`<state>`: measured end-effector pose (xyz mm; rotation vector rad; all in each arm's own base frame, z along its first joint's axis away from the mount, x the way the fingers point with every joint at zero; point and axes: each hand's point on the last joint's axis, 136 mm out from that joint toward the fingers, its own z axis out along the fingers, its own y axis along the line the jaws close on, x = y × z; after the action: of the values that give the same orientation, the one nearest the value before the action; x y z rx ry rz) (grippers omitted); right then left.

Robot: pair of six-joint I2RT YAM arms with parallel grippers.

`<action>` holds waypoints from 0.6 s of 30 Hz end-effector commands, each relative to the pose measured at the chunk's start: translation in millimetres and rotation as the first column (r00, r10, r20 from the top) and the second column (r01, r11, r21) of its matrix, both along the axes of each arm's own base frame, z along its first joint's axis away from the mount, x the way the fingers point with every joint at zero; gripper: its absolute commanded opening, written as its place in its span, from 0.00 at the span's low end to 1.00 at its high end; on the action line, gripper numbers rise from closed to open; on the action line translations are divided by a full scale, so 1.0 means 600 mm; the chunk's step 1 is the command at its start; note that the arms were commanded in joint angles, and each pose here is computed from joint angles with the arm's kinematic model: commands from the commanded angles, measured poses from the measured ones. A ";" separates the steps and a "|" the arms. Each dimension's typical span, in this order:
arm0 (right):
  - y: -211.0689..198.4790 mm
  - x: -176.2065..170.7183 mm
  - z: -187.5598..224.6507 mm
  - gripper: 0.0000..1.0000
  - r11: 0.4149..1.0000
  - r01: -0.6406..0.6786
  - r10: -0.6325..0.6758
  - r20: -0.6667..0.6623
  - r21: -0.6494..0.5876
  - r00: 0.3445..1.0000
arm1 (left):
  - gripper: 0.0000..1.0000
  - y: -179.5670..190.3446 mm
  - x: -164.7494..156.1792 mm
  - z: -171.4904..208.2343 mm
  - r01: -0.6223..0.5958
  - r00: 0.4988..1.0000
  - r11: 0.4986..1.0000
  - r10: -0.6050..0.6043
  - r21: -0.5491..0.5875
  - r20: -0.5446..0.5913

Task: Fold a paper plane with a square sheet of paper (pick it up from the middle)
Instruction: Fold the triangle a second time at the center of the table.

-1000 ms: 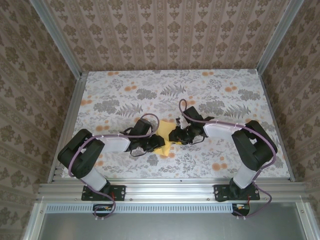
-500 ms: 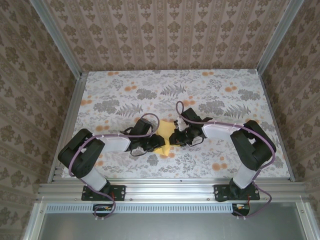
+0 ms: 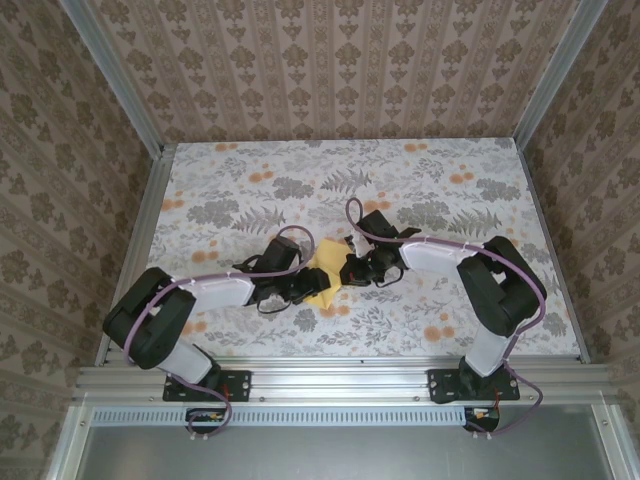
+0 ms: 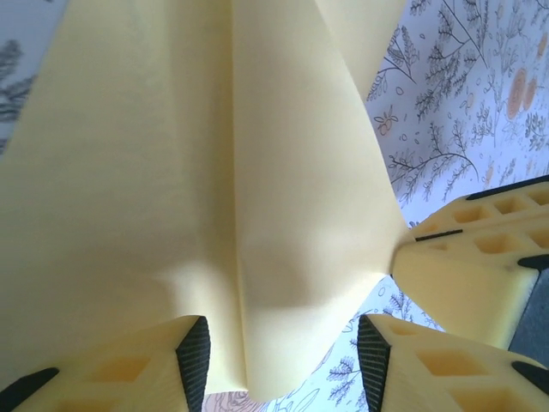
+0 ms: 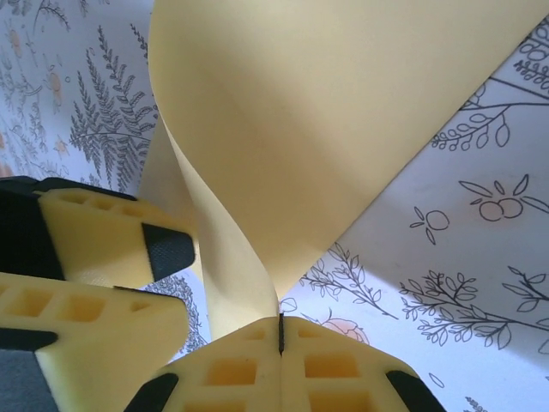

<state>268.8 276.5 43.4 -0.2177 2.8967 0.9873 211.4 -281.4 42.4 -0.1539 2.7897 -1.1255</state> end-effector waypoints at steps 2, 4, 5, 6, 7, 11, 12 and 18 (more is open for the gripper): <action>-0.004 -0.002 -0.013 0.03 0.997 -0.047 0.047 -0.003 -0.053 0.999 | 0.46 0.035 -0.004 -0.014 -0.029 1.000 0.997 0.029 0.075 0.004; -0.004 -0.002 -0.014 0.03 0.996 -0.061 0.060 -0.004 -0.060 0.998 | 0.42 0.042 -0.003 -0.017 -0.037 0.999 0.995 0.037 0.092 0.009; -0.004 -0.003 -0.015 0.03 0.996 -0.068 0.068 -0.007 -0.064 0.998 | 0.40 0.047 -0.002 -0.019 -0.043 0.999 0.993 0.042 0.106 0.013; -0.003 -0.001 -0.015 0.03 0.995 -0.075 0.075 -0.005 -0.068 0.997 | 0.38 0.052 -0.001 -0.021 -0.048 0.999 0.991 0.046 0.121 0.015; -0.003 -0.001 -0.014 0.03 0.994 -0.082 0.082 -0.002 -0.070 0.997 | 0.36 0.056 -0.001 -0.023 -0.050 0.999 0.989 0.048 0.139 0.017; -0.001 0.002 -0.015 0.03 0.992 -0.101 0.101 0.001 -0.079 0.995 | 0.28 0.070 0.001 -0.032 -0.051 0.999 0.978 0.048 0.203 0.021; -0.001 0.003 -0.016 0.03 0.991 -0.106 0.106 0.000 -0.081 0.994 | 0.27 0.073 0.002 -0.034 -0.050 0.999 0.975 0.047 0.216 0.018; 0.005 0.014 -0.017 0.03 0.988 -0.122 0.123 0.011 -0.090 0.992 | 0.17 0.083 -0.004 -0.047 -0.030 0.999 0.962 0.033 0.273 -0.006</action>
<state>278.0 279.3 37.6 -0.3646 2.9219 0.9110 208.4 -241.2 19.3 -0.1945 2.8696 -0.8205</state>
